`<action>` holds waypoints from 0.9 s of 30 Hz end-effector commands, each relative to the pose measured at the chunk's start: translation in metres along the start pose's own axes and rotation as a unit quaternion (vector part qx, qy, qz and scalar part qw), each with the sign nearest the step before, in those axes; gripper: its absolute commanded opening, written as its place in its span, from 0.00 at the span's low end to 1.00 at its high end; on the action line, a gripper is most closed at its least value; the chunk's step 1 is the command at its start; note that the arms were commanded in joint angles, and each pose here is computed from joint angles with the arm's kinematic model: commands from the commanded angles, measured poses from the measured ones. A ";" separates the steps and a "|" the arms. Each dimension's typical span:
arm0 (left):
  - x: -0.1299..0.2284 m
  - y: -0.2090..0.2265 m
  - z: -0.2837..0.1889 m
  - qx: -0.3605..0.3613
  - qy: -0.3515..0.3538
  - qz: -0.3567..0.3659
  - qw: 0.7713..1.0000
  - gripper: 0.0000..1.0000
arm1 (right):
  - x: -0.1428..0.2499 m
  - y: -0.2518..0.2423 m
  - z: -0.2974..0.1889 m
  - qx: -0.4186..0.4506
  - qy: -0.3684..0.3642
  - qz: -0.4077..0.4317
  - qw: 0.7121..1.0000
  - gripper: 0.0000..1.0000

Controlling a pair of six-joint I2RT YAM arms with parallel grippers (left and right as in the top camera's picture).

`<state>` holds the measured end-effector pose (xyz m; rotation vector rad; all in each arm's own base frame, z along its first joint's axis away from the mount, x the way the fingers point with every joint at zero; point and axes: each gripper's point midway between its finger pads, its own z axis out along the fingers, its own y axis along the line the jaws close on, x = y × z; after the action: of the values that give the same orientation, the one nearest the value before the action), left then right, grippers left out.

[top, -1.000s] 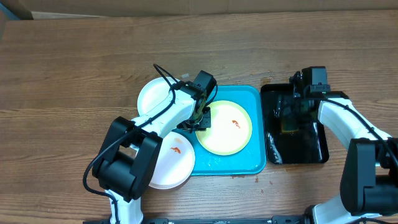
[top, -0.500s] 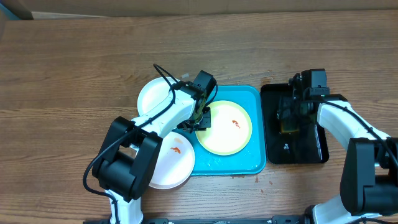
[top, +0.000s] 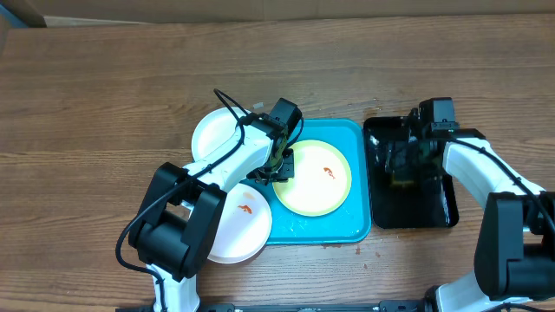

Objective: Clean dirty plates on tray and stack at the side
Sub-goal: 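Grasp the green-and-yellow sponge with the right gripper and lift it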

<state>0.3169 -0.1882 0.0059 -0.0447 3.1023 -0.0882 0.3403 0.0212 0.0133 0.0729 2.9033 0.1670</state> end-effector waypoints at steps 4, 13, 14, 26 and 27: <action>0.005 0.005 0.008 -0.012 0.009 -0.004 1.000 0.29 | -0.012 0.005 -0.015 -0.003 -0.018 -0.005 1.000 0.61; 0.005 0.005 0.008 -0.012 0.009 -0.004 1.000 0.29 | -0.009 0.002 -0.001 0.008 -0.037 -0.011 0.999 0.49; 0.005 0.005 0.008 -0.012 0.009 -0.004 1.000 0.29 | -0.009 0.000 -0.001 0.015 -0.040 -0.011 0.999 0.37; 0.005 0.005 0.008 -0.011 0.008 -0.004 1.000 0.31 | -0.008 -0.002 -0.001 0.020 -0.037 -0.014 0.999 0.04; 0.005 0.005 0.008 -0.011 0.008 -0.004 1.000 0.31 | -0.008 -0.002 -0.001 0.020 -0.037 -0.017 0.999 0.04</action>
<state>0.3168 -0.1881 0.0058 -0.0448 3.1026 -0.0879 0.3458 0.0183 0.0079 0.0588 2.8606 0.1103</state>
